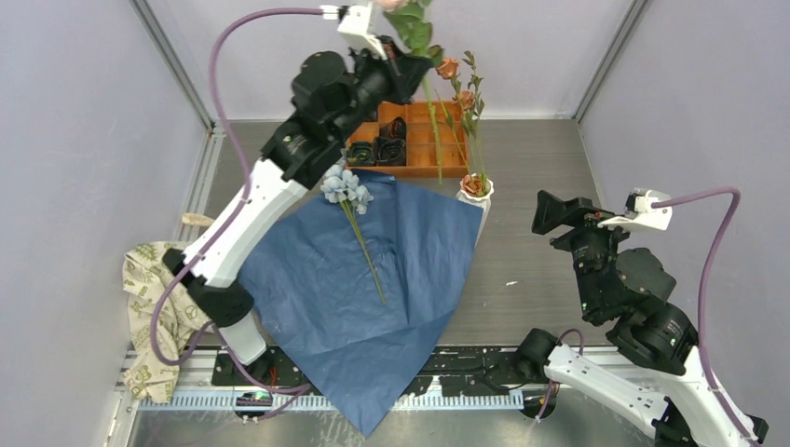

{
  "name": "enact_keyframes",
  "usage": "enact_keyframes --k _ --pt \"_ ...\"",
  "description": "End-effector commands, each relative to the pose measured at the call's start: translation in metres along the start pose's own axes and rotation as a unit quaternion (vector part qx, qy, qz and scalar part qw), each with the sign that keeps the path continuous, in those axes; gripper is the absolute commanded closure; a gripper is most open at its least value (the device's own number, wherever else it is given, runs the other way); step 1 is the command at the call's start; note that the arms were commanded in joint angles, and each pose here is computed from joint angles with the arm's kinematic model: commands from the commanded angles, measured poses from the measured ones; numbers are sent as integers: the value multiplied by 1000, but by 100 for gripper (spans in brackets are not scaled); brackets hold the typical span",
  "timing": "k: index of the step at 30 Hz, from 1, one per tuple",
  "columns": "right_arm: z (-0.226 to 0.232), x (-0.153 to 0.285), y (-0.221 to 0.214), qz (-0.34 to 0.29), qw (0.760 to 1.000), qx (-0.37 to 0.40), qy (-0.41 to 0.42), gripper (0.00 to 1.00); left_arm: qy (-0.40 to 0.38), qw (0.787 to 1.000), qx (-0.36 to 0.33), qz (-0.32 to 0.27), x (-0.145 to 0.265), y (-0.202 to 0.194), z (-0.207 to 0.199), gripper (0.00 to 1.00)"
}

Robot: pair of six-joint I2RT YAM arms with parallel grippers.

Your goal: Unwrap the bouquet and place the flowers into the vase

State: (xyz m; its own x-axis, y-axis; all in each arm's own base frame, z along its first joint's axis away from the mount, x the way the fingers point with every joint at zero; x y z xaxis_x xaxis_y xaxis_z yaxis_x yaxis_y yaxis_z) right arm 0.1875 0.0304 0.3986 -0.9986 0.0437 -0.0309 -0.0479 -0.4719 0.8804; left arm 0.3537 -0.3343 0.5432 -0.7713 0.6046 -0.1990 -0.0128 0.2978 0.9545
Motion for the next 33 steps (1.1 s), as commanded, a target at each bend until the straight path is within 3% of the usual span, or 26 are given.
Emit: enact_keyframes --k 1,10,33 --pt "-7 5 16 -22 1000 -18 -10 22 -73 992 -21 -103 -7 54 -53 100" --pt "-16 13 20 -24 999 -19 -11 22 -118 987 9 -105 -31 37 -95 100" --pt "-20 14 15 -24 999 -15 -15 22 -105 993 -40 -42 -49 -51 -87 100"
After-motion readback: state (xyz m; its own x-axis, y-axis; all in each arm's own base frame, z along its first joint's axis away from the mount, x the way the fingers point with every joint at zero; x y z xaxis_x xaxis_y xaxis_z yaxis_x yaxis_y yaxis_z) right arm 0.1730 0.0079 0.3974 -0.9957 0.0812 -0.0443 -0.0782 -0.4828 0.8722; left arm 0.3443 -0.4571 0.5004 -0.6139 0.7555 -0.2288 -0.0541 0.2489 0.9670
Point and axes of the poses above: each gripper's point midway between its finger pads, its own x axis back along the fingers, its own z axis along the line the jaws close on, y = z × x, the point moved 1 cm from there along x, back along the fingers, and after that the axes turned 7 degrees about -x, right-handed, at the moved point
